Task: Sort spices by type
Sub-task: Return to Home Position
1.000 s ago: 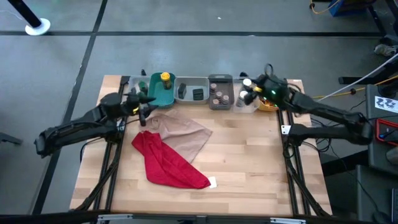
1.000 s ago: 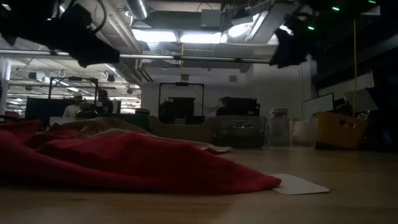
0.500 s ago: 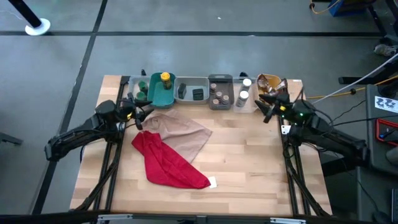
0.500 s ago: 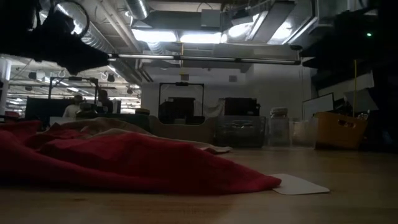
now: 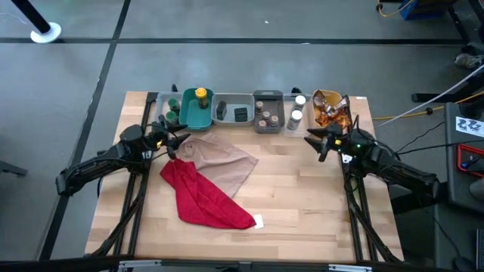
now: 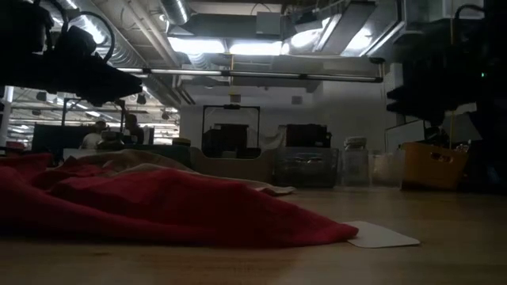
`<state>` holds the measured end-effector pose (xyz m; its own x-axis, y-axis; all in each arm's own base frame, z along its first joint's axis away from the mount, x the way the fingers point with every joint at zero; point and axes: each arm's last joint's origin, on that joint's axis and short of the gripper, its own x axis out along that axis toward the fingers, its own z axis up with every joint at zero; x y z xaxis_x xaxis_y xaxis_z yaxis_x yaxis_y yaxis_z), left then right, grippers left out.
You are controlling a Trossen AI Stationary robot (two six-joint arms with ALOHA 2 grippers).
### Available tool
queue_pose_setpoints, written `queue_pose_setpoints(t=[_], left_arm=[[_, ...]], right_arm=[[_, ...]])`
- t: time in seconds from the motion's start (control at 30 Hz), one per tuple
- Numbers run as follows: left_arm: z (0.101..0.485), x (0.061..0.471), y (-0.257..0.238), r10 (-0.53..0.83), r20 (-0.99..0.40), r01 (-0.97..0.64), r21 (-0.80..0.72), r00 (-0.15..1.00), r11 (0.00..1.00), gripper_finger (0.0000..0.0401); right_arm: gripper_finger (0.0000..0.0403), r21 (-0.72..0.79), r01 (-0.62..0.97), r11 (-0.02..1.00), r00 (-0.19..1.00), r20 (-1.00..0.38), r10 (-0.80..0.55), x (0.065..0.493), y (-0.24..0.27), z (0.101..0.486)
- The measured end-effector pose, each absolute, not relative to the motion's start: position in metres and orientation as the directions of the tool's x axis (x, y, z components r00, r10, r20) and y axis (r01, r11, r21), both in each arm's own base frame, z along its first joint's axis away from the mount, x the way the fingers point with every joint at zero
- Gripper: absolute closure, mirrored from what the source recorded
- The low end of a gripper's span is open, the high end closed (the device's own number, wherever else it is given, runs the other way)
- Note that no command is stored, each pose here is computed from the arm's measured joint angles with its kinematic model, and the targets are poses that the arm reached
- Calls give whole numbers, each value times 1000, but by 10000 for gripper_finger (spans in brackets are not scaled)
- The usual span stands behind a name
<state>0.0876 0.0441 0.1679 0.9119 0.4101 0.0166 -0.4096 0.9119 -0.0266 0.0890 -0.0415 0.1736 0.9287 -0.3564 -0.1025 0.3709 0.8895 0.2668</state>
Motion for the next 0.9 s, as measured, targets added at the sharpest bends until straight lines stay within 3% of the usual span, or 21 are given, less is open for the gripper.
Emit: queue_pose_setpoints(t=[0.2,0.43,0.9], left_arm=[[168,88,44,410,15,-409,-25,912,912,221],[167,87,45,429,10,-429,-26,903,903,221],[167,87,45,432,9,-432,-26,902,902,221]], right_arm=[[182,273,337,901,940,-37,-340,94,-42,164],[182,96,432,897,901,-85,-425,96,-42,160],[182,98,409,907,912,-94,-400,96,-41,159]])
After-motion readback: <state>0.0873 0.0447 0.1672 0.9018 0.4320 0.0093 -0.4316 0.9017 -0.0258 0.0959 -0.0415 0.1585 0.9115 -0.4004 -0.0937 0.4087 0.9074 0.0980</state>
